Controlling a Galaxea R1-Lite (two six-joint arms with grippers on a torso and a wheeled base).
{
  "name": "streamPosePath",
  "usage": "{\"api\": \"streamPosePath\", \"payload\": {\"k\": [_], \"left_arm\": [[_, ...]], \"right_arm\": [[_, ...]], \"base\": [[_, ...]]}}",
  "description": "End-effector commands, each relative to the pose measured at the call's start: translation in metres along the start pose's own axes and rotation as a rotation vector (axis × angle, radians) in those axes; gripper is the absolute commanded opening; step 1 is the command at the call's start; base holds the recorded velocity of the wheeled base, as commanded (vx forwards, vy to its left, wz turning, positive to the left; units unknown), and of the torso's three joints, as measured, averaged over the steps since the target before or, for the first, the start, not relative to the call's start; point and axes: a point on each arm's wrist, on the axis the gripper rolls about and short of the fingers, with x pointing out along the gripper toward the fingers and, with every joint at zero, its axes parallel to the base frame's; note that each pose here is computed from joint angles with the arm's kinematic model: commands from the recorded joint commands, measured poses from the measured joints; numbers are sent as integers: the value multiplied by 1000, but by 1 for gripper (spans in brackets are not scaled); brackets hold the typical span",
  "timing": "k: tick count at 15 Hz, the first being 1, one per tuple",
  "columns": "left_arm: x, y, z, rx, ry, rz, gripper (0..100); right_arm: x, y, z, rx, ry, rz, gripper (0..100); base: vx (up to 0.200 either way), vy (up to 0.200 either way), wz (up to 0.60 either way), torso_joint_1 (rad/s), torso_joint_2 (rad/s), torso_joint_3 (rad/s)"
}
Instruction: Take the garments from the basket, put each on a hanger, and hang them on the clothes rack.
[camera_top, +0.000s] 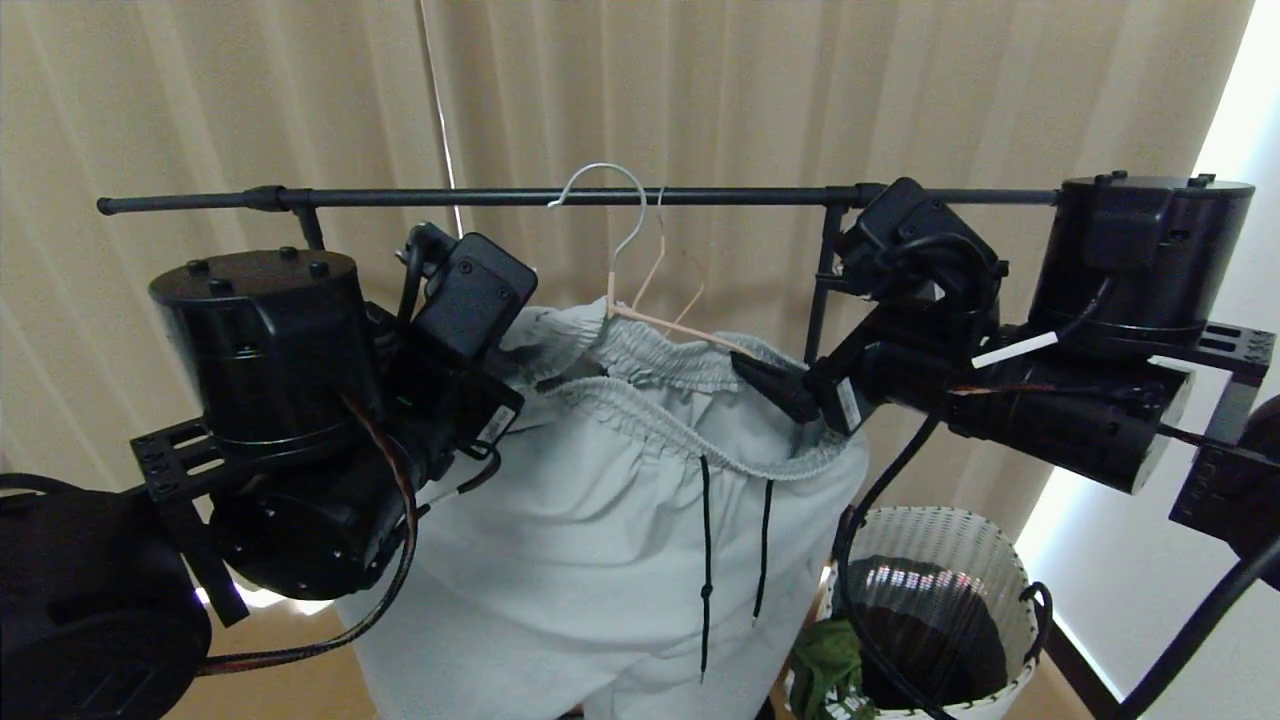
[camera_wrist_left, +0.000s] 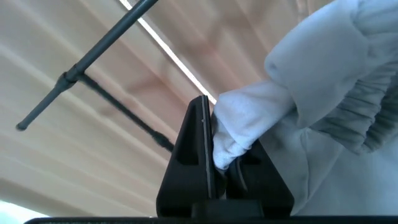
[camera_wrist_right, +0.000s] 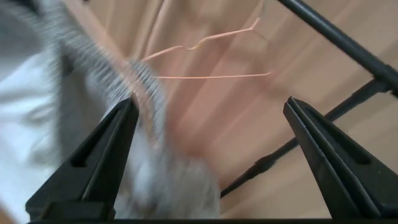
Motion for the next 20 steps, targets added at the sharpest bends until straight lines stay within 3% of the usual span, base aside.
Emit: {"api": "streamPosePath", "payload": {"k": [1,5,9,16,17,20], "left_arm": [[-5,0,2,-5,-13,-9,0],[-17,-2,5,-9,-47,-42,0],[-24,-3,9,-14,-104,-104,0],[-22,2,7,-23,-102,-85,0],[-21,3,7,-30,-105,-73,0],[-18,7,4,-31,-95,-56,0]], "right_arm": [[16,2,-4,-41,17,-4,100],[38,4,-3,-96,-28,-35,100],[44,11,-4,-106,-30,-16,100],[40,13,-1,-103,-41,-11,100],[39,13,-1,-101,-41,-11,0],[36,12,0,-100,-51,-16,0]], "base": [[0,0,0,0,0,0],[0,0,0,0,0,0],[0,0,0,0,0,0],[0,0,0,0,0,0],[0,0,0,0,0,0],[0,0,0,0,0,0]]}}
